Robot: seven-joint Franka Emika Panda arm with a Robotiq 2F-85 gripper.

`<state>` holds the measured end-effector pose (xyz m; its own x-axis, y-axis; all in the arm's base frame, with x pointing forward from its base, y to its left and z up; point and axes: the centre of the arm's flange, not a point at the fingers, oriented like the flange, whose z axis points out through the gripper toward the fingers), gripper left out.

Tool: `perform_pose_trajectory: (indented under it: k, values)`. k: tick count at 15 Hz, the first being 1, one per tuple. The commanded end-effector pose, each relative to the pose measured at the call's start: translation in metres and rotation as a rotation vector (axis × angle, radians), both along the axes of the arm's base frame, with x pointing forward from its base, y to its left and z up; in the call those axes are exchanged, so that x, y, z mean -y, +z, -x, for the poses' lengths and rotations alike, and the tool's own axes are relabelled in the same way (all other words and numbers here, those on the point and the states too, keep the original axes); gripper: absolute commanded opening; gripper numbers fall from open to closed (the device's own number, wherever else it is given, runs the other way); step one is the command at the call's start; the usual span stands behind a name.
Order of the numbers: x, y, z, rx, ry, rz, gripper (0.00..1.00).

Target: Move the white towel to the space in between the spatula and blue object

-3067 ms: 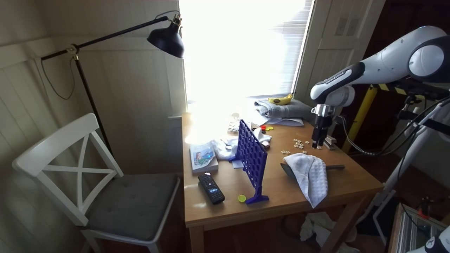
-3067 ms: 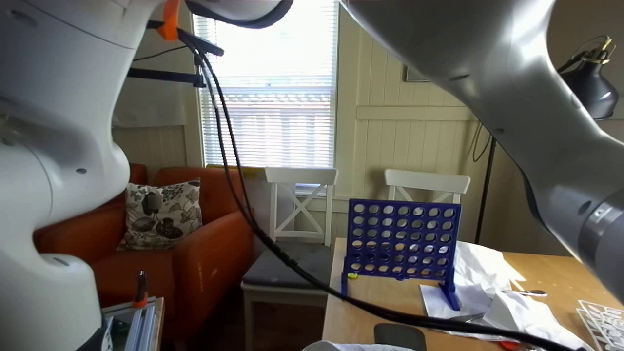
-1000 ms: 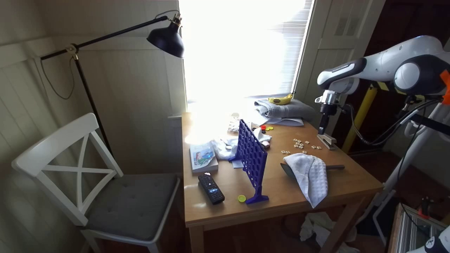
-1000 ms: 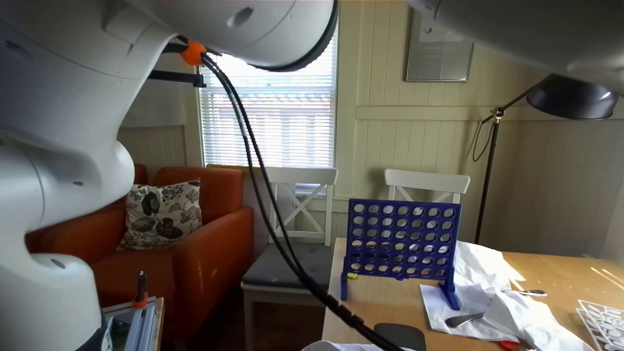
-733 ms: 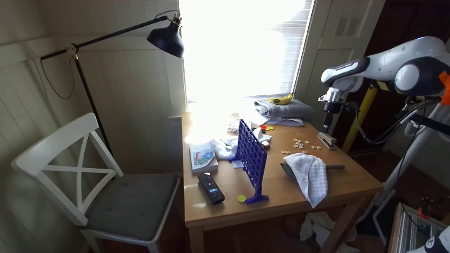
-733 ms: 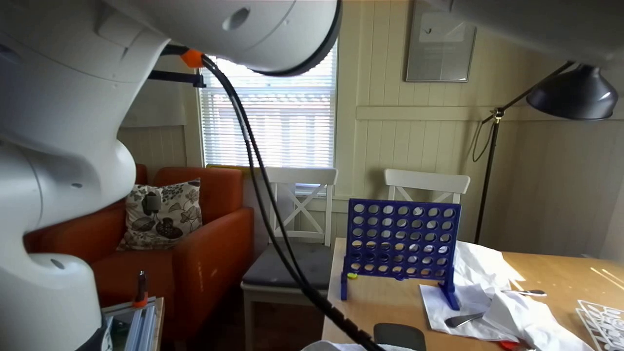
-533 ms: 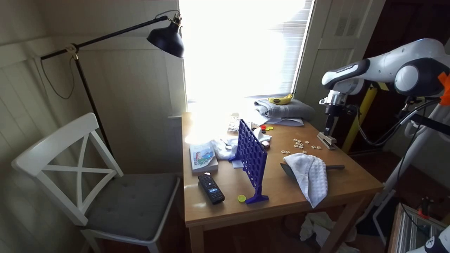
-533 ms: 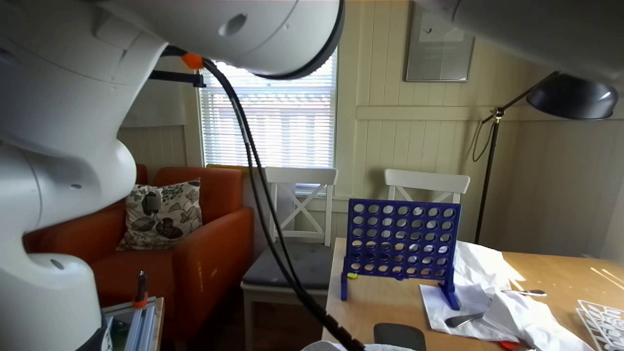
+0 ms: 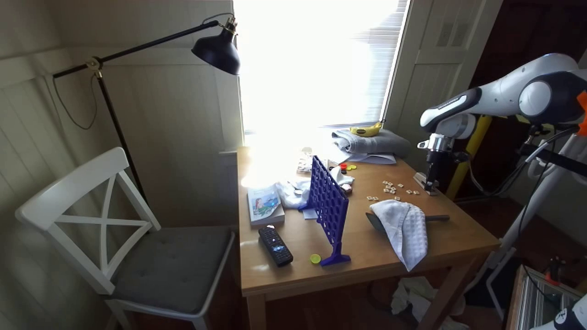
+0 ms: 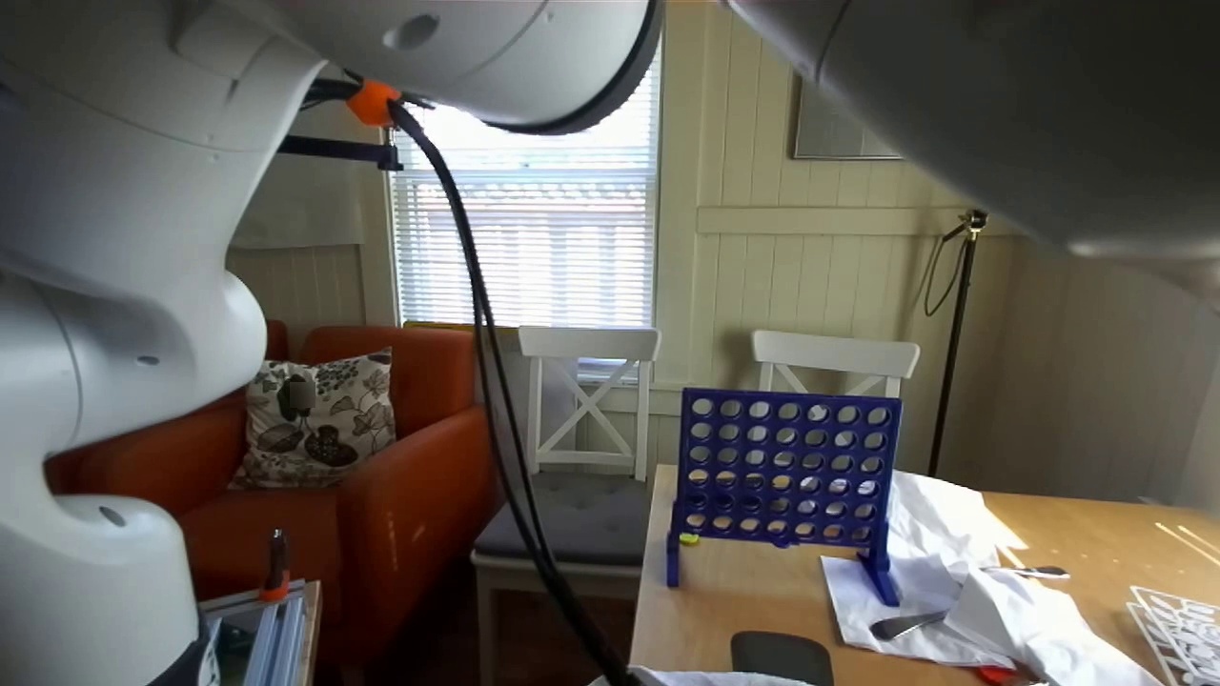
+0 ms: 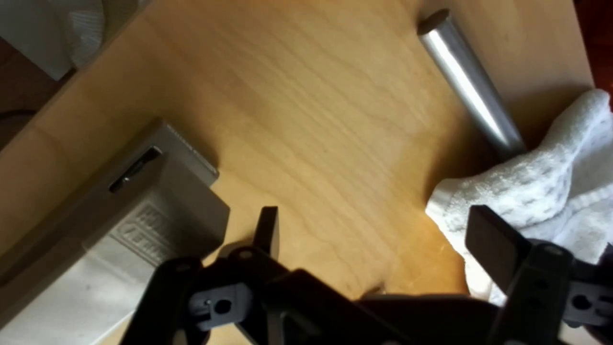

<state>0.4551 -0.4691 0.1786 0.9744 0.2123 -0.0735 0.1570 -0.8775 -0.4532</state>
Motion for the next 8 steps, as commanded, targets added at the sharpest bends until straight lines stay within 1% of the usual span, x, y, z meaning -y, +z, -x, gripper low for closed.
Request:
perform_pose_trajectory:
  k: [1,3,8]
  values:
    - [-0.003,-0.001,0.003,0.003,0.011,0.002,1.0]
    - [-0.006,0.001,0.005,0.007,0.02,0.003,1.0]
    - [-0.033,-0.006,0.026,0.066,-0.147,-0.118,1.0]
